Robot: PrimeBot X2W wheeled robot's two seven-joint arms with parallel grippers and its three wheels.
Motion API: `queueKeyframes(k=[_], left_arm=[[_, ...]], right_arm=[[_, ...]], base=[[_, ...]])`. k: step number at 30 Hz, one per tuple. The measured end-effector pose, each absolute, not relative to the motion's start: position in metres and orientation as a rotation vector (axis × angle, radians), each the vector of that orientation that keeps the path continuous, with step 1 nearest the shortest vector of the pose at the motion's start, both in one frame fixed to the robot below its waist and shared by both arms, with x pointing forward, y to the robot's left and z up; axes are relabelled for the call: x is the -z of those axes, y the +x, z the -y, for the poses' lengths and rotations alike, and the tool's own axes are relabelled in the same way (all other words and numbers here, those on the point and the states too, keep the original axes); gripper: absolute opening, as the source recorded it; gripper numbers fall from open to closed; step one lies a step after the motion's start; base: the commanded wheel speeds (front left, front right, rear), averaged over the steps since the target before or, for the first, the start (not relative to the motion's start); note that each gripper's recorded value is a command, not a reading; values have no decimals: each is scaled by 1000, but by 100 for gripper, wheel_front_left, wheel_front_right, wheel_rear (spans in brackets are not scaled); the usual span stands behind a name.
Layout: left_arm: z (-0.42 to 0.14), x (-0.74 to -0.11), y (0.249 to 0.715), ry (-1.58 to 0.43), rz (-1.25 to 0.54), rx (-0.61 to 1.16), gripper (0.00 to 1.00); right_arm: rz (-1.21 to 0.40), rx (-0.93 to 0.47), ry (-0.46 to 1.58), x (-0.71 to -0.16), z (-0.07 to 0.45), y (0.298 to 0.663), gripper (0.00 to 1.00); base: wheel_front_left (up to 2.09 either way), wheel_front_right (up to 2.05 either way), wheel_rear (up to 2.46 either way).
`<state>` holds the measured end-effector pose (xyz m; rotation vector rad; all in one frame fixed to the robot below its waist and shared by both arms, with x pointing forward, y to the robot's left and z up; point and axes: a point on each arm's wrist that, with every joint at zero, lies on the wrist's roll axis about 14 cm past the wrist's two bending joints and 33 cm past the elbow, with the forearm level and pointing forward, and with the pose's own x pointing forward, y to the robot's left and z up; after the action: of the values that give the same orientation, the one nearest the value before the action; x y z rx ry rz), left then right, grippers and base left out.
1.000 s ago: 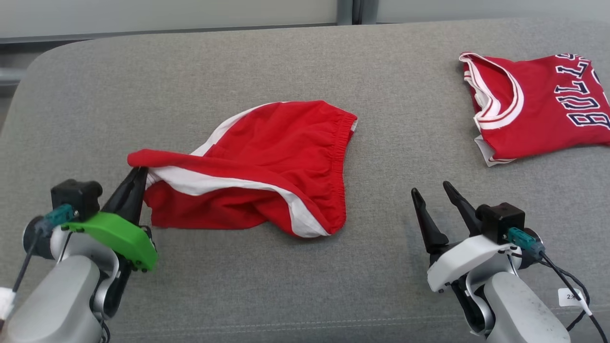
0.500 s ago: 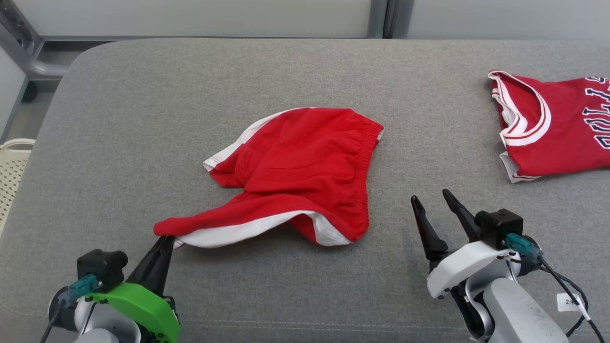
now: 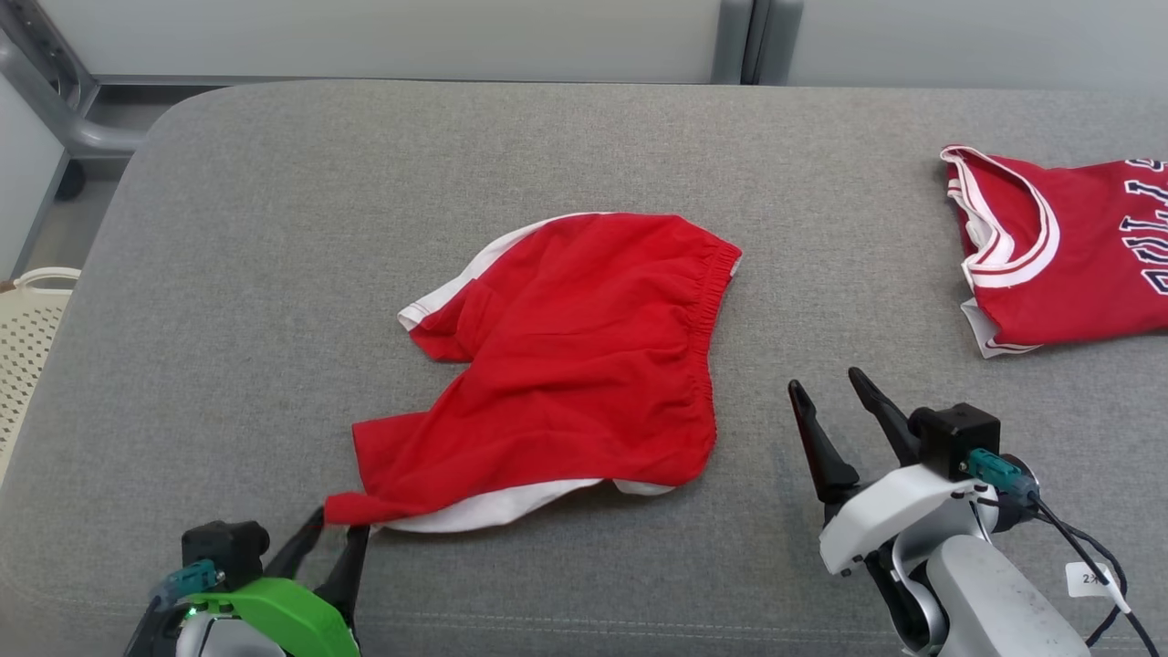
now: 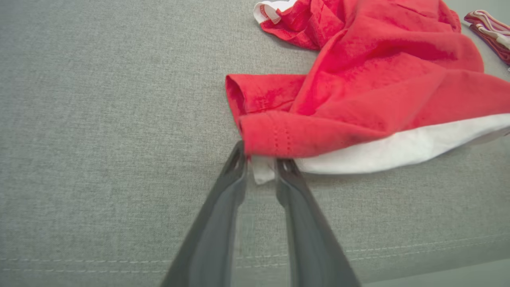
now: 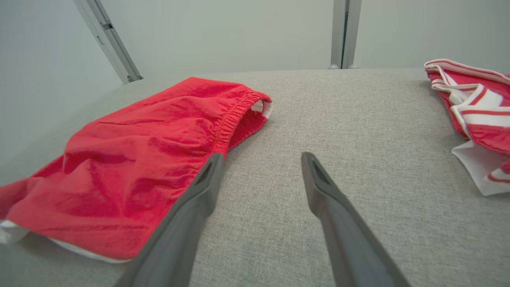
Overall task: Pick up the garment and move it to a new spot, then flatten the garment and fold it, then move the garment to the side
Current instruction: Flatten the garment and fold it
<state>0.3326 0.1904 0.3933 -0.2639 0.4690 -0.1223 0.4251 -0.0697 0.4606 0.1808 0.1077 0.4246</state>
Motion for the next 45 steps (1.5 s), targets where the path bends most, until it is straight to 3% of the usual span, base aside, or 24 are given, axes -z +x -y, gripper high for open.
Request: queueKeyframes(k=[9, 23, 34, 45], left_arm=[[-211, -413, 343, -238, -361, 71, 100], [-225, -407, 326, -274, -368, -14, 100], [-229, -463, 344, -215, -135, -39, 100], [-235, -486, 348, -141, -25, -73, 100]], right_arm=[[-104, -430, 185, -462, 67, 426, 100], [-110, -458, 189, -461, 56, 427, 100], [-142, -506, 193, -456, 41, 427, 100], [-279, -568, 180, -448, 21, 445, 100]], base=[[0, 0, 0], [0, 0, 0], [0, 0, 0], [0, 0, 0]])
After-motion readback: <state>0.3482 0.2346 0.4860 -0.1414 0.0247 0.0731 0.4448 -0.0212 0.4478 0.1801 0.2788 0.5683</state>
